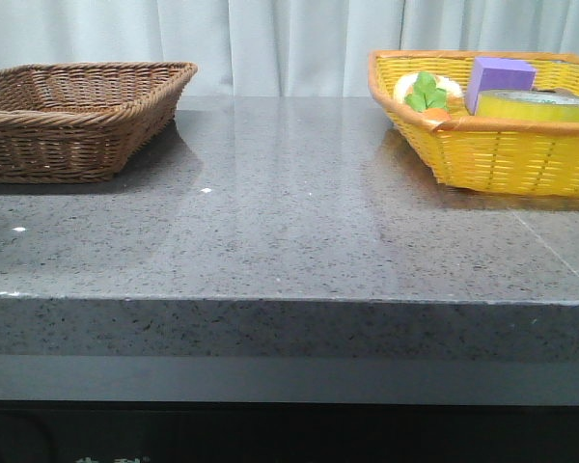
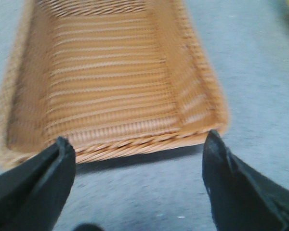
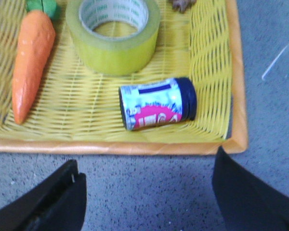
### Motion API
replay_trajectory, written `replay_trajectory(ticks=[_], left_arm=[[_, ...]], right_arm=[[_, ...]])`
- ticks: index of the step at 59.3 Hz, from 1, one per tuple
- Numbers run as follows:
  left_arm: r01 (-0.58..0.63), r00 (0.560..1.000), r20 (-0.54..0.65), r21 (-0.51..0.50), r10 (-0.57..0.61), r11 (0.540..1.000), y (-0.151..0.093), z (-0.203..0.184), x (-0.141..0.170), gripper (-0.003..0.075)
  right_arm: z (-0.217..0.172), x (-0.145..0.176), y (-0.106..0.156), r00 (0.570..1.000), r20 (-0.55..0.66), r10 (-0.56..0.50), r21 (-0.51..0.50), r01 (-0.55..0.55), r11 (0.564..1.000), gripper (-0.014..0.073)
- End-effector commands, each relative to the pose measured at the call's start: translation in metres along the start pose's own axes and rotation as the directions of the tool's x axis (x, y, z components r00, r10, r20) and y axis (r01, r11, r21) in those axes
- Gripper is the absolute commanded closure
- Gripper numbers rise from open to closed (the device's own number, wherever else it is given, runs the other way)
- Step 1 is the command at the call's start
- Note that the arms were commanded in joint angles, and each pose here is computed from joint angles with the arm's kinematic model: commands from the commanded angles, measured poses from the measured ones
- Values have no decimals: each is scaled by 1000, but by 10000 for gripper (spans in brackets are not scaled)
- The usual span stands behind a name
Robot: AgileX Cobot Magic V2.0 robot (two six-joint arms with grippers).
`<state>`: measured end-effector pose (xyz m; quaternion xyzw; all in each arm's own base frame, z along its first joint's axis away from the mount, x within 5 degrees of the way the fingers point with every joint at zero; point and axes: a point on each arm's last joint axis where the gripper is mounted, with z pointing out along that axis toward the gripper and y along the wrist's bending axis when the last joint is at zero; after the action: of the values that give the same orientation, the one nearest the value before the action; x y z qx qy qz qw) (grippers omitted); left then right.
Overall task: Transfer tape with both arms
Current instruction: 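Move the right gripper over the tape roll in the yellow basket, then grasp the clear yellow tape roll with the right gripper and lift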
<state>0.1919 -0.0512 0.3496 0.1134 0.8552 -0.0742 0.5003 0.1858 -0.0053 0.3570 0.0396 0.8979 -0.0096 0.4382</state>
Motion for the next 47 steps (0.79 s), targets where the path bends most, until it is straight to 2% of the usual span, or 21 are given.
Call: replay_trajectory(ticks=[1,10,17,26,47], left_arm=[[-54,989,142,81,42,995,-19,-12,-23,179],[-137,978,183,216,98,967,-51,-18,-25,179],[-170,972,205,273,115,947,-65,-22,-25,179],[-179,970,211,290,120,940,-69,-23,-24,181],[-179,970,211,290,120,940,-69,-23,-24,267]], right_arm=[[-13,-24,0,995,97,-3,1,3,1000,34],[-9,-43,1,998,66,-1,6,1,1000,34],[2,-61,2,1000,8,1,11,-1,1000,34],[23,-83,5,999,-54,9,9,-8,1000,35],[96,-132,5,979,-202,-12,65,26,998,35]])
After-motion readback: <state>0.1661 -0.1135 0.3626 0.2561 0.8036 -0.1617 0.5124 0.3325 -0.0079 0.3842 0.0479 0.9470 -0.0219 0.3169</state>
